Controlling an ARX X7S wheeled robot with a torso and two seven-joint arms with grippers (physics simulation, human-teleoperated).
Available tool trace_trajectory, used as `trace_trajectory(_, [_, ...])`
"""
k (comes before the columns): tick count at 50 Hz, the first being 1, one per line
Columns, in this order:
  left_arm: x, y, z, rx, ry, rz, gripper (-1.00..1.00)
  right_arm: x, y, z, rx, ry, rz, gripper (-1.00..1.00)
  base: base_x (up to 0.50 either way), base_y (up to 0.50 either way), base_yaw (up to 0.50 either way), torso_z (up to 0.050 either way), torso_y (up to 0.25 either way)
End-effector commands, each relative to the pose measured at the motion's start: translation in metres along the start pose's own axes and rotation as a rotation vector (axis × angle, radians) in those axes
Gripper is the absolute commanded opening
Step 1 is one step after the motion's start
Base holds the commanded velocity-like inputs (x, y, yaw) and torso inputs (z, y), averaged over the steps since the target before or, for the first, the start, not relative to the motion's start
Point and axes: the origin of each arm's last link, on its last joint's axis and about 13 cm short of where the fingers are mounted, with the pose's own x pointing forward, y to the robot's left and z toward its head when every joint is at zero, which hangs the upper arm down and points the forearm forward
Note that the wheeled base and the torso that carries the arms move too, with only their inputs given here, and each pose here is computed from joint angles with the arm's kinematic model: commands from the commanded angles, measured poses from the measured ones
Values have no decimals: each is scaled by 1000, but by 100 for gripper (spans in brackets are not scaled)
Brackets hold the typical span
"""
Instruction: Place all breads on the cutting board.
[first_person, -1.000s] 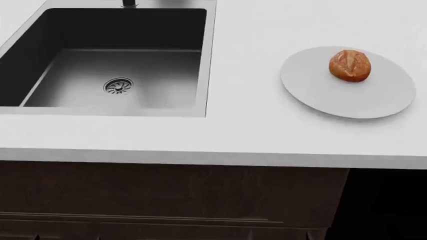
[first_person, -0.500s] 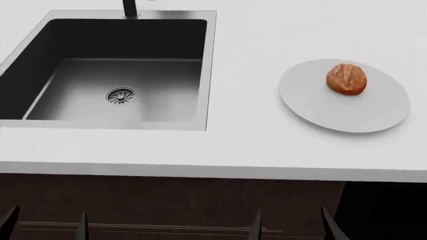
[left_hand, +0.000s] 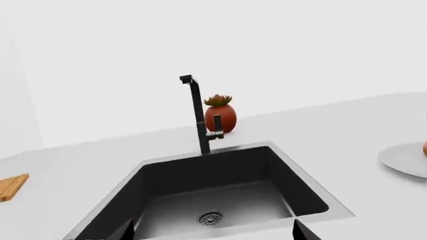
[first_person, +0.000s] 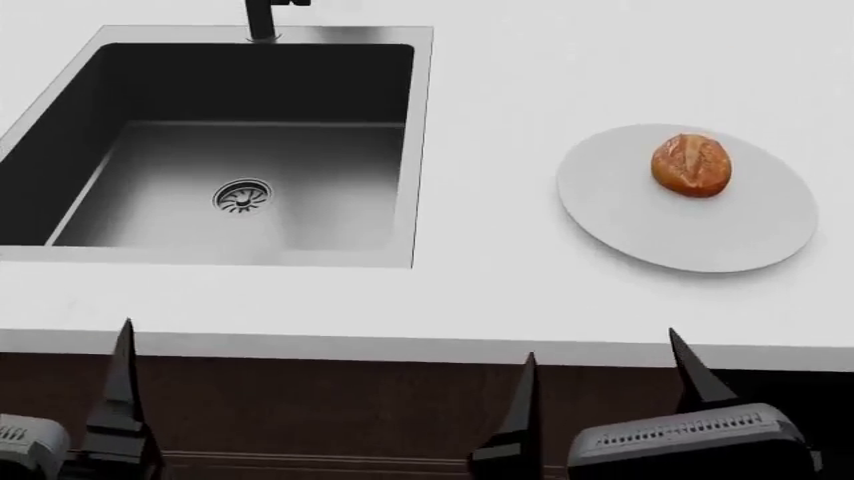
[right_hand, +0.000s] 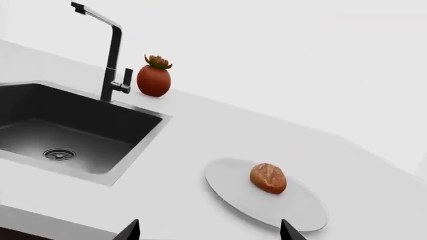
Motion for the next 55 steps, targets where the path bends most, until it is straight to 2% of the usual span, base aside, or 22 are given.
trace_trajectory(1, [17, 7, 23, 12, -6, -17, 100, 5, -15, 19, -47, -25, -54, 100, 0, 0, 0, 48, 86])
trace_trajectory(30, [17, 8, 20, 2, 1, -15, 100, 0, -21, 23, -74, -35, -95, 100, 0, -494, 0, 47, 88])
trace_trajectory(45, [16, 8, 20, 5, 4, -18, 100, 2, -19, 25, -127, -54, -88, 100, 36, -500, 0, 47, 88])
trace_trajectory(55, [16, 9, 24, 3, -6, -13, 100, 1, -20, 29, -117, -70, -89, 100, 89, -500, 0, 47, 87])
